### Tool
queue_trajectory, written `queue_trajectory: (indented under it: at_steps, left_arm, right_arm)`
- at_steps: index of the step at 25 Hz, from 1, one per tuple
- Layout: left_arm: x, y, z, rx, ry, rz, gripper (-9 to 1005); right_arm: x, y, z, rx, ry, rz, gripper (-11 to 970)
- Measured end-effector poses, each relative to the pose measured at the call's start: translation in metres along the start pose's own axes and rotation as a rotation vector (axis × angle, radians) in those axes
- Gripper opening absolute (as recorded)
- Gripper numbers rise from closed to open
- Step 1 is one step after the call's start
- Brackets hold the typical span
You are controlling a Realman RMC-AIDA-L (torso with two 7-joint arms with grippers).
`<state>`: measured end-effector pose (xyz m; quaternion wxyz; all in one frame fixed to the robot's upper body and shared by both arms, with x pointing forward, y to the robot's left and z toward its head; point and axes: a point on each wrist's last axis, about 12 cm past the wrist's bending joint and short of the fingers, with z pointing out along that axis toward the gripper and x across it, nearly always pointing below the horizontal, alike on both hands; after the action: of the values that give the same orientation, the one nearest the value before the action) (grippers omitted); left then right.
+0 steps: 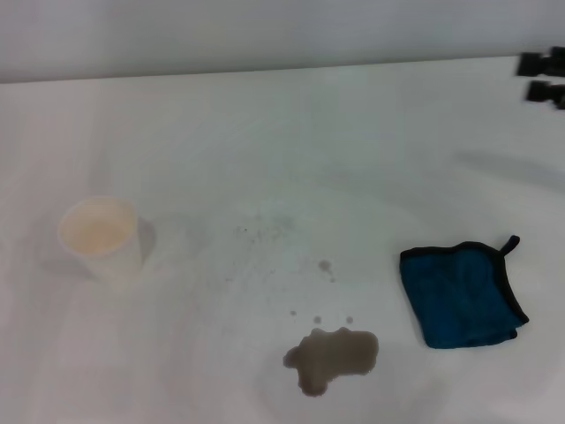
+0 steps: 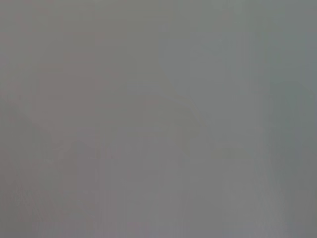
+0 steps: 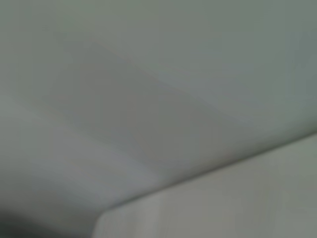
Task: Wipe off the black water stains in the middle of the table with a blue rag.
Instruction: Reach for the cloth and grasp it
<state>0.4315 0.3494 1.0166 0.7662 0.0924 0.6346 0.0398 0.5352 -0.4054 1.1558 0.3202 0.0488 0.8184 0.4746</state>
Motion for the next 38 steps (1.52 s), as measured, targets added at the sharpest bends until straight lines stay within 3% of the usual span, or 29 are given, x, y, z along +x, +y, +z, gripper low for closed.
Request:
queue_trajectory:
  at_steps: [2,5,12,23,33,38]
  left_arm:
    - [-0.002,0.002,0.002,-0.005,-0.014,0.006,880]
    - [-0.007,0.006,0.009,-0.016,-0.058,0.023,880]
    - [-0.011,0.013,0.014,-0.059,-0.09,0.031,879]
    - [-0.016,0.013,0.015,-0.058,-0.127,0.037,880]
    - [-0.019,0.016,0.022,-0.074,-0.146,0.05,879]
    - [-0.021,0.02,0.027,-0.091,-0.159,0.064,880]
  right_arm:
    - [0.007,0.018,0.014,-0.069,0.101,0.003,748]
    - [0.018,0.034,0.033,-0.045,0.222,-0.008,747]
    - [0.044,0.065,0.078,0.26,0.494,-0.107,745]
    - [0.055,0.073,0.115,0.472,0.547,-0.172,742]
    - [0.072,0.087,0.142,0.787,0.624,-0.2,739]
    - [0.08,0.093,0.153,0.851,0.651,-0.21,737]
